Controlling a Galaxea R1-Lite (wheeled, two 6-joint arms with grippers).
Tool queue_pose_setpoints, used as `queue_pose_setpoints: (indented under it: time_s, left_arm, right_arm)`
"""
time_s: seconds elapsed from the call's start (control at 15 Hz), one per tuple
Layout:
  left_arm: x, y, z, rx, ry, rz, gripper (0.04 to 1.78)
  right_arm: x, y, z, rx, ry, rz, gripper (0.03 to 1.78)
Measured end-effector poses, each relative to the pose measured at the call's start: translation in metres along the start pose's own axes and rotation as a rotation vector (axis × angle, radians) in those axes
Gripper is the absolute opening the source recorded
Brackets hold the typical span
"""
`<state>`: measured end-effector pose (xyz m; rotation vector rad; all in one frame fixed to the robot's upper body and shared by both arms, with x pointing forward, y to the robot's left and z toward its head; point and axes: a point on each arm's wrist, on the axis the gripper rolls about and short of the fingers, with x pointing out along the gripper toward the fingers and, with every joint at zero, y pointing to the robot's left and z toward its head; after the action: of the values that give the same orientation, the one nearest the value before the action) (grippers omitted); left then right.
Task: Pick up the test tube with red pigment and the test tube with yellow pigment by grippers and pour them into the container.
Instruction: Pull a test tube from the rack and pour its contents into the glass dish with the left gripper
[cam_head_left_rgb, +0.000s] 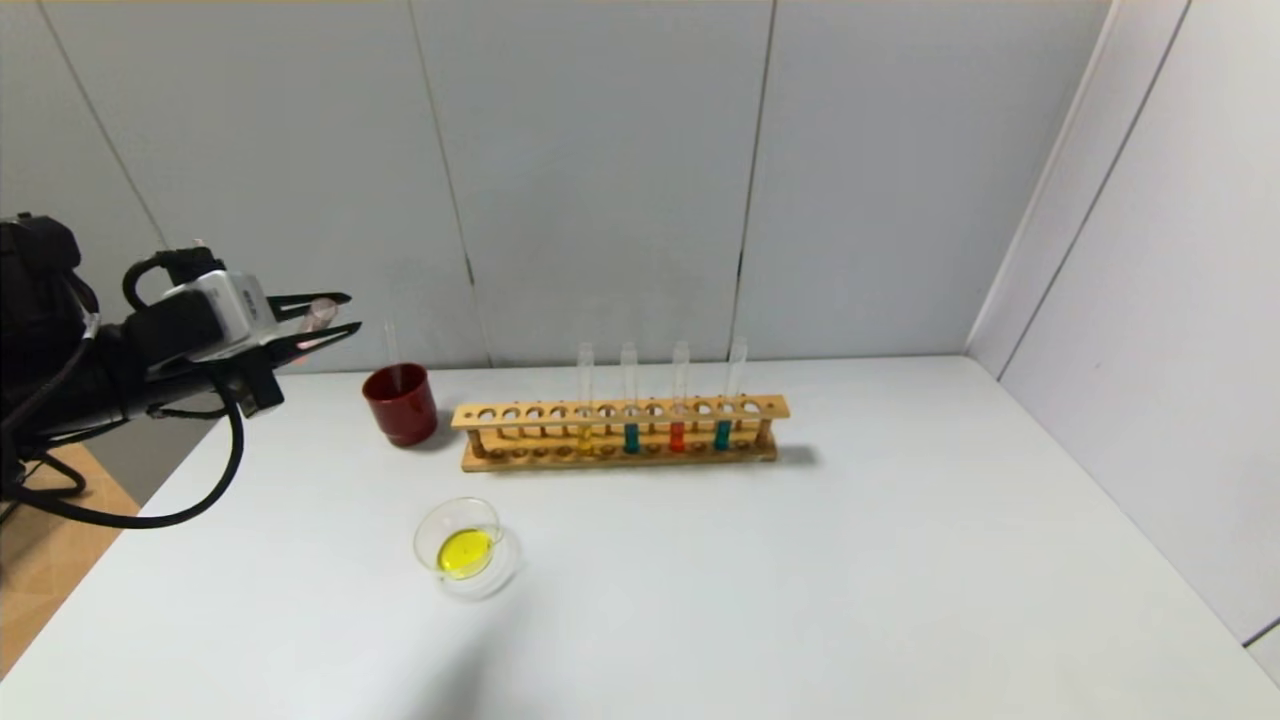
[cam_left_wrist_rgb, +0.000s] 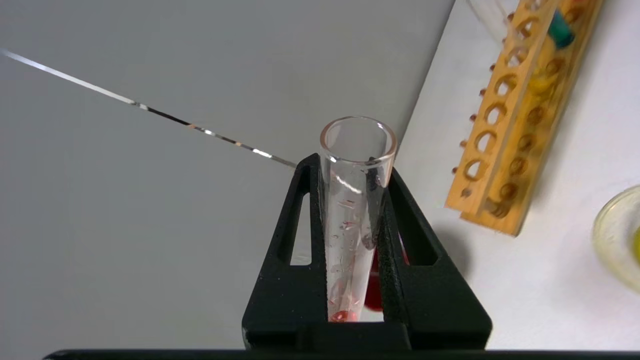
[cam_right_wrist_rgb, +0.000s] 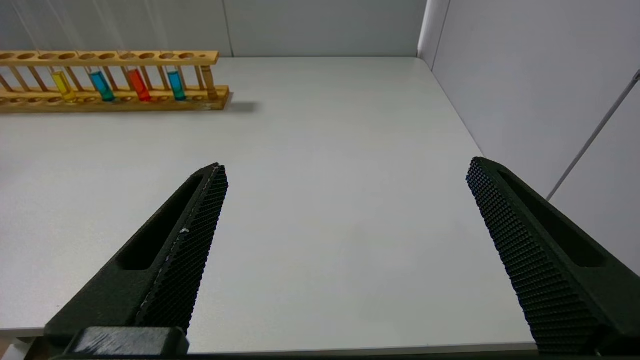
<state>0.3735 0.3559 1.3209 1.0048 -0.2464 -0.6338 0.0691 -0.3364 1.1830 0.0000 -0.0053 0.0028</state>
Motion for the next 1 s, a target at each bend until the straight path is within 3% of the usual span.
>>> queue_pose_setpoints:
  time_s: [1.0]
  left_arm:
    - [0.006, 0.006, -0.008, 0.325, 0.002, 0.011, 0.33]
  right_arm:
    - [0.0, 0.0, 0.0, 0.0, 0.0, 0.0, 1.75]
